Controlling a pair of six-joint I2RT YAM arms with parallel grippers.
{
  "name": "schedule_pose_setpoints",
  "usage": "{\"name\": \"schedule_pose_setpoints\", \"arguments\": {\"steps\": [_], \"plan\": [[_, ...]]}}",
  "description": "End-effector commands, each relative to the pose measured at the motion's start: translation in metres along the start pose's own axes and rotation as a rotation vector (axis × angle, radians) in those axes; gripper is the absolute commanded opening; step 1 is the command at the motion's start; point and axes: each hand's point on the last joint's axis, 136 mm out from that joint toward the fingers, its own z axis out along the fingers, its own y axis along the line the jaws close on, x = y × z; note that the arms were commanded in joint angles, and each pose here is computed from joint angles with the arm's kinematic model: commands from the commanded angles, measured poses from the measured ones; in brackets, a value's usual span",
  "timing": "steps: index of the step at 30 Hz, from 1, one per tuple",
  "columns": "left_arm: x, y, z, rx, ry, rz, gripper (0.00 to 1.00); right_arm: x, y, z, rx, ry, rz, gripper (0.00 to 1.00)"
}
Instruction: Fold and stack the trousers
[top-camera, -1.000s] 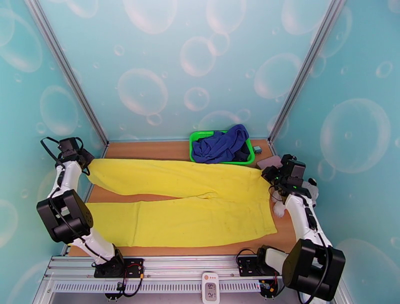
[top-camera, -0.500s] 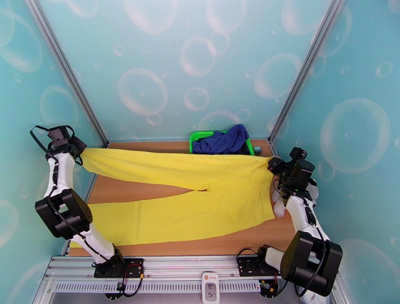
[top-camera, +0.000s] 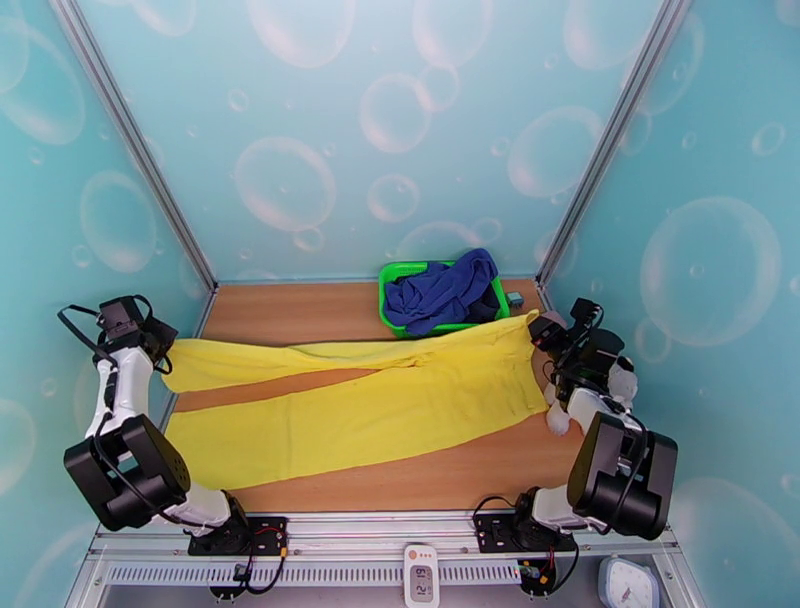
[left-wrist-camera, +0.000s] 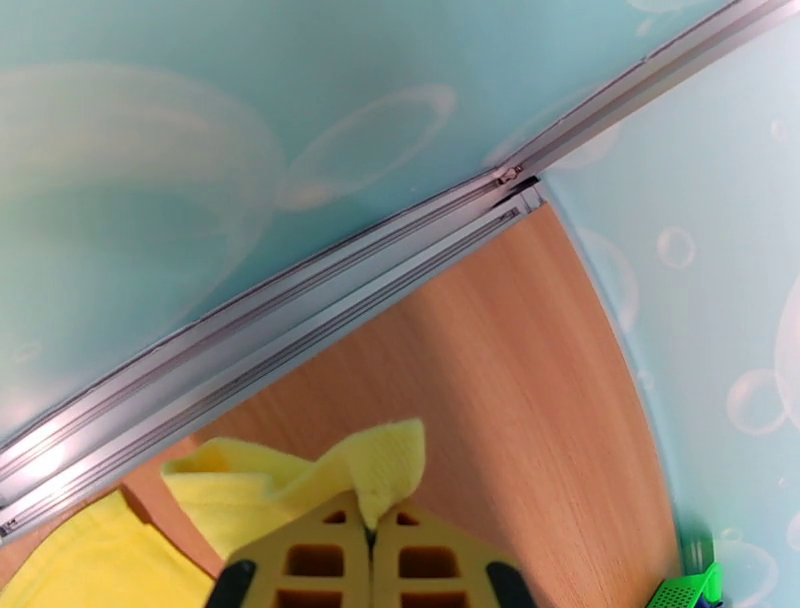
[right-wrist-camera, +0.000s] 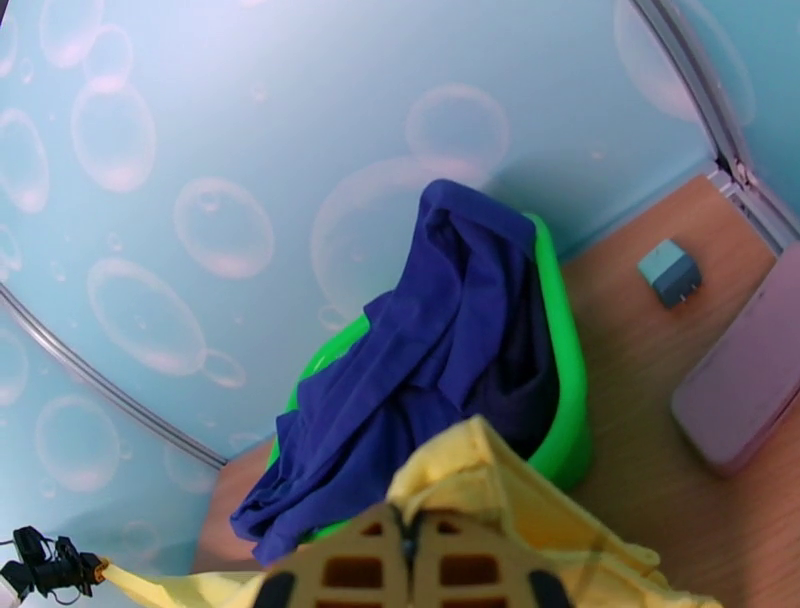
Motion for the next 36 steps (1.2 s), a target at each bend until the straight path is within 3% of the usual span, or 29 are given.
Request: {"name": "schedule_pose_setpoints", "arguments": {"steps": [1, 12, 28, 36], "plan": [[-0.015, 0.01, -0.011, 0.019, -0.071, -0.036, 0.0, -0.011, 0.01, -0.007, -0.083, -0.03, -0.028, 0.0], [-0.013, 0.033, -0.017, -0.009, -0.073, 0.017, 0.0, -0.008, -0.003, -0.021, 0.042, 0.005, -0.08, 0.0], [-0.009, 0.061, -0.04, -0.049, -0.117, 0.002, 0.0, 0.002, 0.0, -0.031, 0.072, 0.025, -0.047, 0.0], [0.015, 0.074, -0.045, -0.041, -0.112, -0.027, 0.0, 0.003, -0.013, -0.042, 0.13, 0.009, -0.037, 0.0]]}}
